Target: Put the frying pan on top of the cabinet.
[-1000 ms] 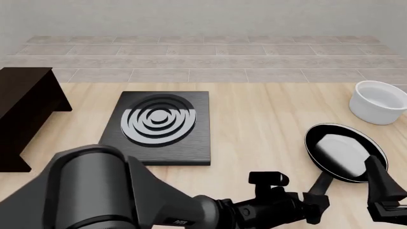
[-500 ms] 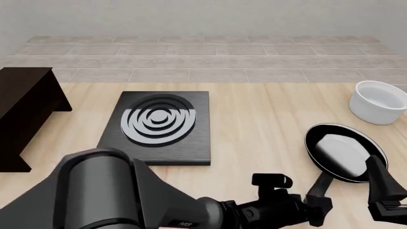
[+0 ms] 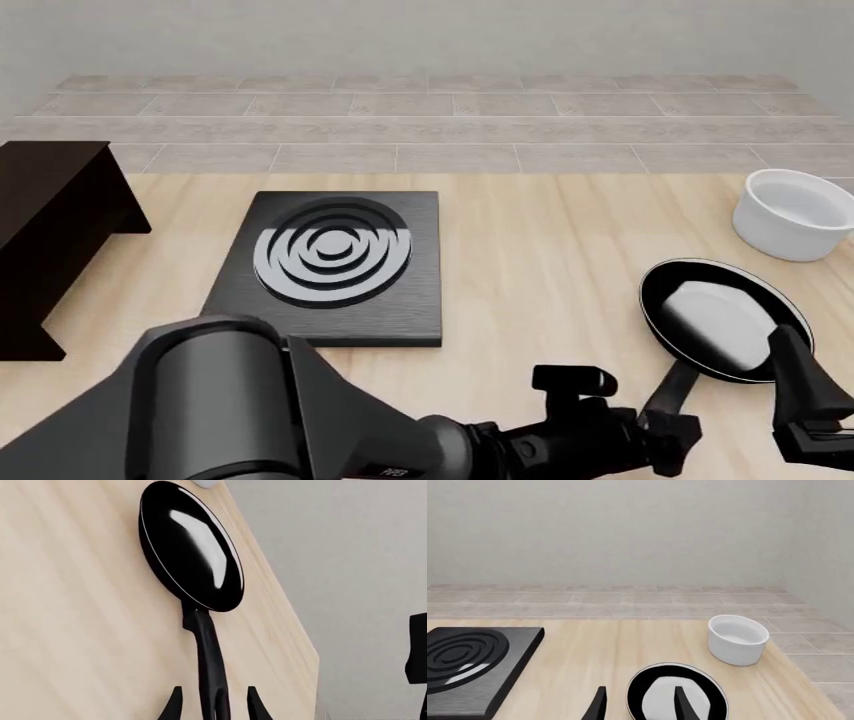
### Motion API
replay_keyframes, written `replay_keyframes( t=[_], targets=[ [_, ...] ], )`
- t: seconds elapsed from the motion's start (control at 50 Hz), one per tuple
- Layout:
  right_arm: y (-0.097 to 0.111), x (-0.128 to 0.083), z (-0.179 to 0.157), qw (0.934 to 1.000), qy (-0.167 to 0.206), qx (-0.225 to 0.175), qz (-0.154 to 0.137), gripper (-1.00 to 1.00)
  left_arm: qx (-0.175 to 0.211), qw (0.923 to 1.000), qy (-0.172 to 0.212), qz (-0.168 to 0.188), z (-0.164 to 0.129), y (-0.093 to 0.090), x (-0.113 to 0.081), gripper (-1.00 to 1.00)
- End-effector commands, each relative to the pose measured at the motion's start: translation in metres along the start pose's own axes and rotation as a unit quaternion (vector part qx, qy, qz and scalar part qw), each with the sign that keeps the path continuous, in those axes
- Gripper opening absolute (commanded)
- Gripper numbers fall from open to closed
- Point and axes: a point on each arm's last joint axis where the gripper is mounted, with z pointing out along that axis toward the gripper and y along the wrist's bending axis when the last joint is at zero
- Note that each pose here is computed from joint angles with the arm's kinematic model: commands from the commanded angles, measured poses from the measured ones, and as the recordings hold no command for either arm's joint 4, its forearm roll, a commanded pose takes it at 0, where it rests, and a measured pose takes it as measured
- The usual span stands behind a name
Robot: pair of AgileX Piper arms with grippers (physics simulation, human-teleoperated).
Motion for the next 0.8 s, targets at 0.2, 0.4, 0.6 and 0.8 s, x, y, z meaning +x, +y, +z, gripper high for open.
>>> replay_keyframes(
  t=[0.2, 0.4, 0.6, 0.8],
  targets=[
    [-0.0001, -0.0002, 0.0, 1.0, -0.001, 0.0, 0.0, 1.0, -0.003, 0.9999, 0.006, -0.014, 0.0042, 0.0022, 0.0055, 1.0],
    [-0.0001, -0.0001, 0.0, 1.0, -0.001, 0.001, 0.001, 1.0, -0.005, 0.9999, 0.007, -0.014, 0.0073, 0.0042, 0.0056, 1.0],
    [-0.0001, 0.0001, 0.0, 1.0, 0.0, 0.001, 0.002, 1.0, 0.001, 0.9999, 0.001, -0.017, 0.0074, 0.001, 0.0029, 1.0],
    [-0.0002, 0.0002, 0.0, 1.0, 0.001, 0.001, 0.003, 1.0, 0.004, 0.9999, -0.005, -0.011, 0.0082, -0.0009, -0.003, 1.0]
  ],
)
